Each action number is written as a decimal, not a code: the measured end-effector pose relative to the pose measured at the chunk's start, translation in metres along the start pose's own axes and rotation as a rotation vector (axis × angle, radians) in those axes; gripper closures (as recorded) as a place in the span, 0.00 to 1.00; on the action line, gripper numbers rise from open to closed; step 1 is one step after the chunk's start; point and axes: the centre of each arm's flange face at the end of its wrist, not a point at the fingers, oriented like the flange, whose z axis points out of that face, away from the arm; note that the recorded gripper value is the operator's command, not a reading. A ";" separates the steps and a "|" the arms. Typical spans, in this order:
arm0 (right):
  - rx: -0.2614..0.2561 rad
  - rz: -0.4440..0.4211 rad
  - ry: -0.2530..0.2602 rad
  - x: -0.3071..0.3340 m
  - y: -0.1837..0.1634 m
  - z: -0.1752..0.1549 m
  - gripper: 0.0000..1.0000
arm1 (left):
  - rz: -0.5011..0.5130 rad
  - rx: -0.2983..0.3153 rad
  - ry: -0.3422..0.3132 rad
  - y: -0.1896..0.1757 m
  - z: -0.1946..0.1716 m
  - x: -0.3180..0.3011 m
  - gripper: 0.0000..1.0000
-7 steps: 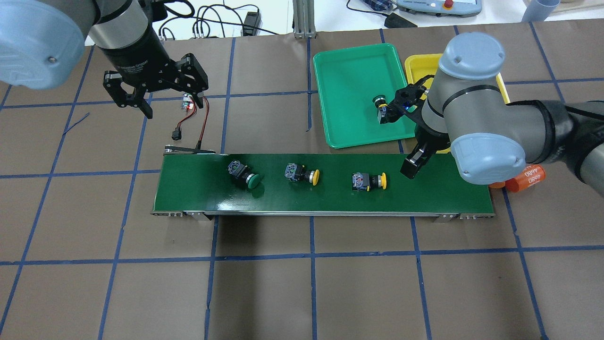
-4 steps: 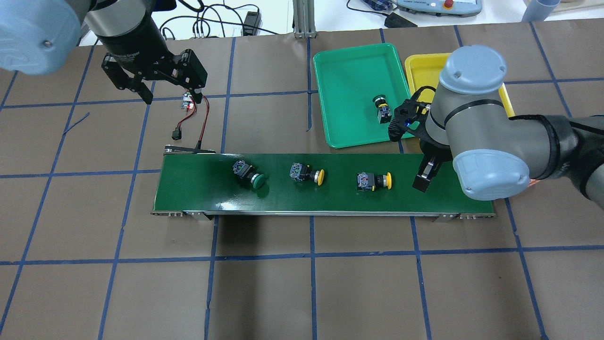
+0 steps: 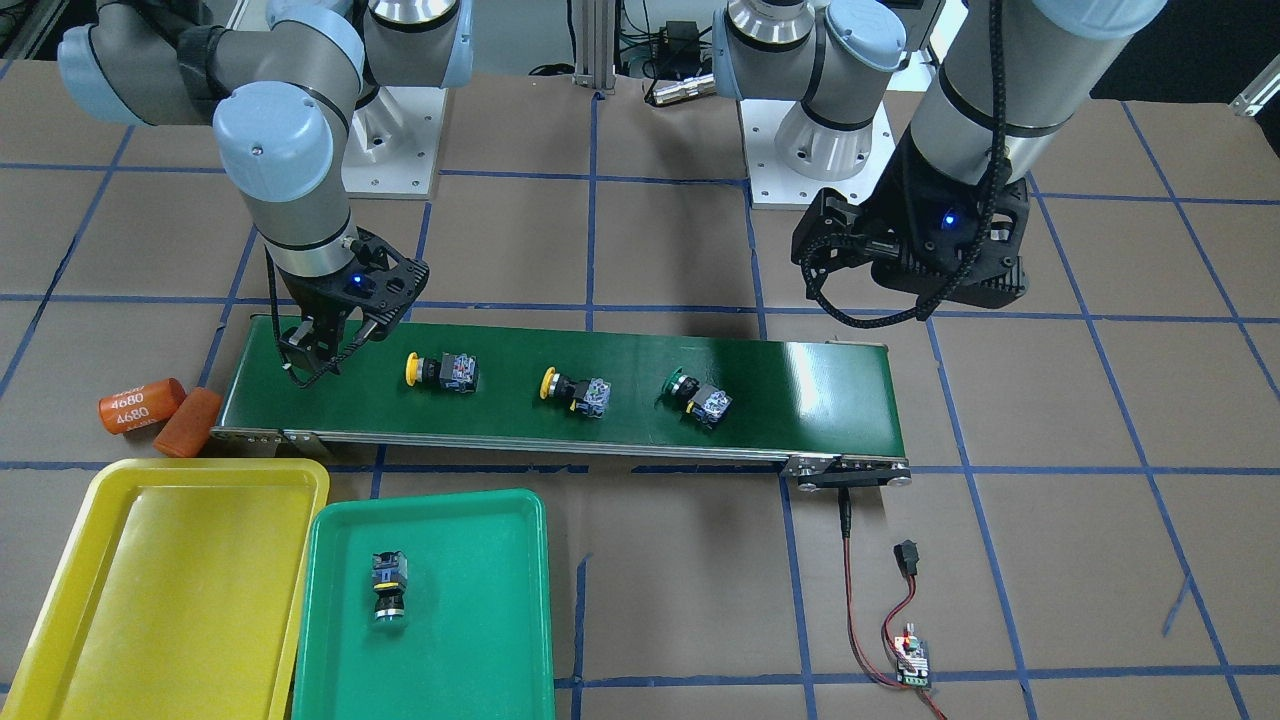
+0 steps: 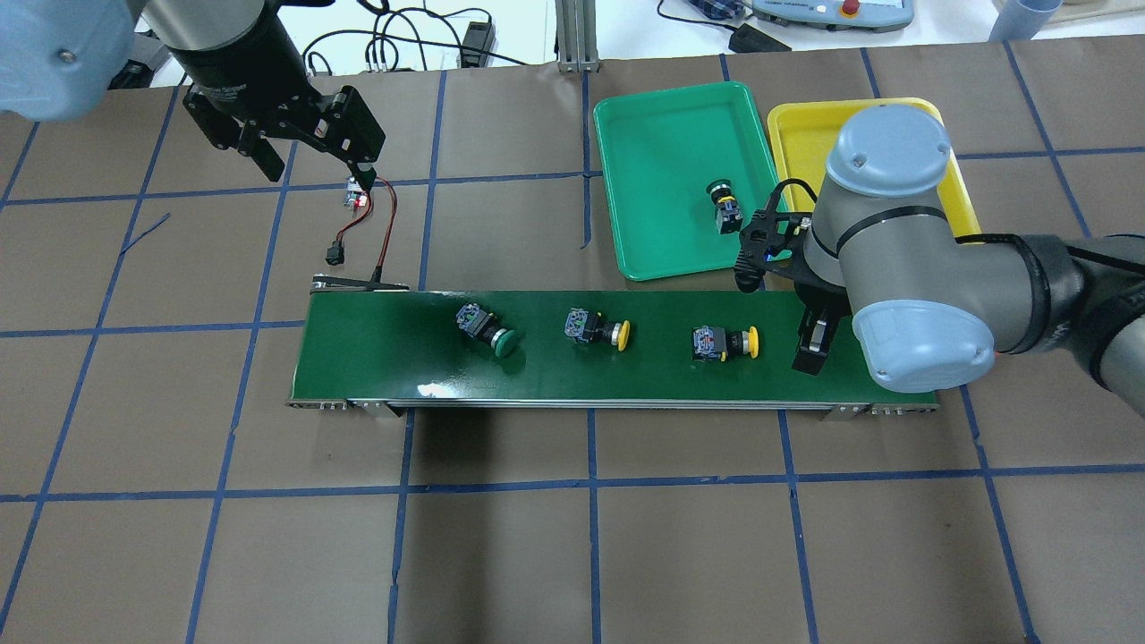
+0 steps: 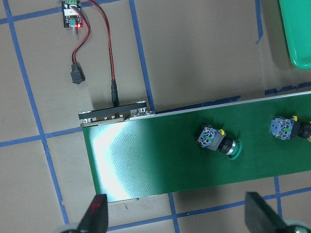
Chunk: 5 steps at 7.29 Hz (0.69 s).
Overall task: Sort buttons by color to trays
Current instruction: 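Grasp the yellow-capped button on the belt with the right gripper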
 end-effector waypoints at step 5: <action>0.027 -0.163 0.048 0.014 -0.015 0.037 0.31 | -0.109 -0.047 0.005 0.035 -0.005 0.002 0.00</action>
